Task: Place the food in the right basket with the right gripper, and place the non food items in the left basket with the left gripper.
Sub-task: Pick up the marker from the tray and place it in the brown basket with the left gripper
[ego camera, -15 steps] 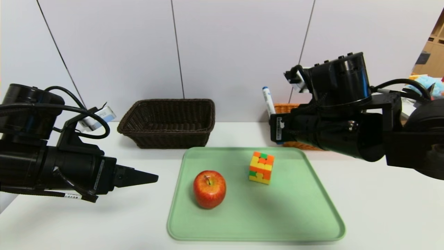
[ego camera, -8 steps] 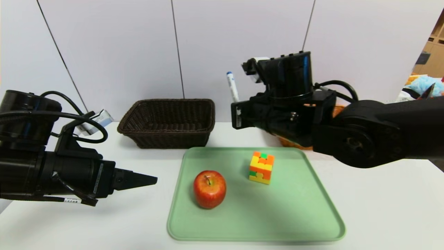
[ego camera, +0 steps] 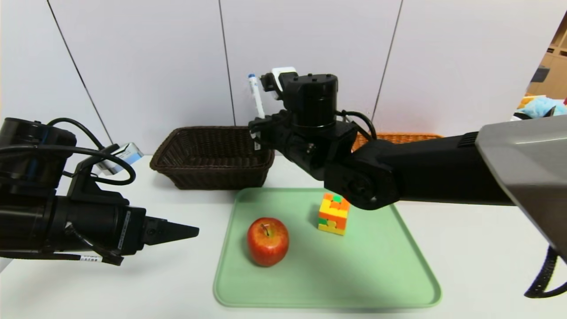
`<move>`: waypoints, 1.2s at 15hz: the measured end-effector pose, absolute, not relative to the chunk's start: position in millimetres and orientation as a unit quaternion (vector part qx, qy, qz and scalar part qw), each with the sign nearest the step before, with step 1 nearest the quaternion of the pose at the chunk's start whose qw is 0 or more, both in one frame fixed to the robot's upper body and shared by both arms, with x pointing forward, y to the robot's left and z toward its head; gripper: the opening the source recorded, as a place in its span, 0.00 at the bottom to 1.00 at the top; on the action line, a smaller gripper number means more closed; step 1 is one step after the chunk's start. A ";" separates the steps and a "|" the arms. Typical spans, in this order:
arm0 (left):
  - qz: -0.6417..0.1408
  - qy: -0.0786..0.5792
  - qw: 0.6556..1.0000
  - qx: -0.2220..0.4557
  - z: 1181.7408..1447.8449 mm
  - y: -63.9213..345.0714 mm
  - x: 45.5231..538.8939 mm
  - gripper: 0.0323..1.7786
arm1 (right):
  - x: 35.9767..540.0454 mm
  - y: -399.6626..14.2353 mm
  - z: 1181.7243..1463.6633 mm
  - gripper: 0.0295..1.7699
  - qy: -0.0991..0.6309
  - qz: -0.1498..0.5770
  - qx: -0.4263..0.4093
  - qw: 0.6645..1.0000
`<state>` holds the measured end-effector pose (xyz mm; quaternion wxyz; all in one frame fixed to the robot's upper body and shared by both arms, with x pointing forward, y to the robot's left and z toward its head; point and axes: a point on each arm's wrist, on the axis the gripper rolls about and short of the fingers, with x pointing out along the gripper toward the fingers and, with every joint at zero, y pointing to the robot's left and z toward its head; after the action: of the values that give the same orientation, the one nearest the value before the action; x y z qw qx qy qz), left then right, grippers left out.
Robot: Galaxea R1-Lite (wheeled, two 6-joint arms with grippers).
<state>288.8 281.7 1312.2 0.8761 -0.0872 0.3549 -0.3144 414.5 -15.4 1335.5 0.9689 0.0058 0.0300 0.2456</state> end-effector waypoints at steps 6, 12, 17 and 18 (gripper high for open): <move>-0.313 0.357 0.876 -0.088 1310.3 282.5 286.5 0.95 | 438.1 23.3 1319.1 0.09 0.000 0.258 0.008 0.966; -0.312 0.350 0.879 -0.088 1309.7 283.9 285.0 0.95 | 449.3 38.9 1287.3 0.09 0.014 0.291 -0.008 0.956; -0.312 0.349 0.879 -0.088 1307.3 284.3 283.3 0.95 | 454.1 39.7 1276.4 0.09 0.023 0.292 -0.014 0.956; -0.312 0.349 0.879 -0.088 1307.2 284.3 283.2 0.95 | 454.8 39.4 1275.5 0.10 0.023 0.293 -0.015 0.956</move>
<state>283.2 284.3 1307.2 0.8791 -0.0881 0.3493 -0.3119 454.8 39.4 1275.5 0.9556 -0.0148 0.0234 0.2933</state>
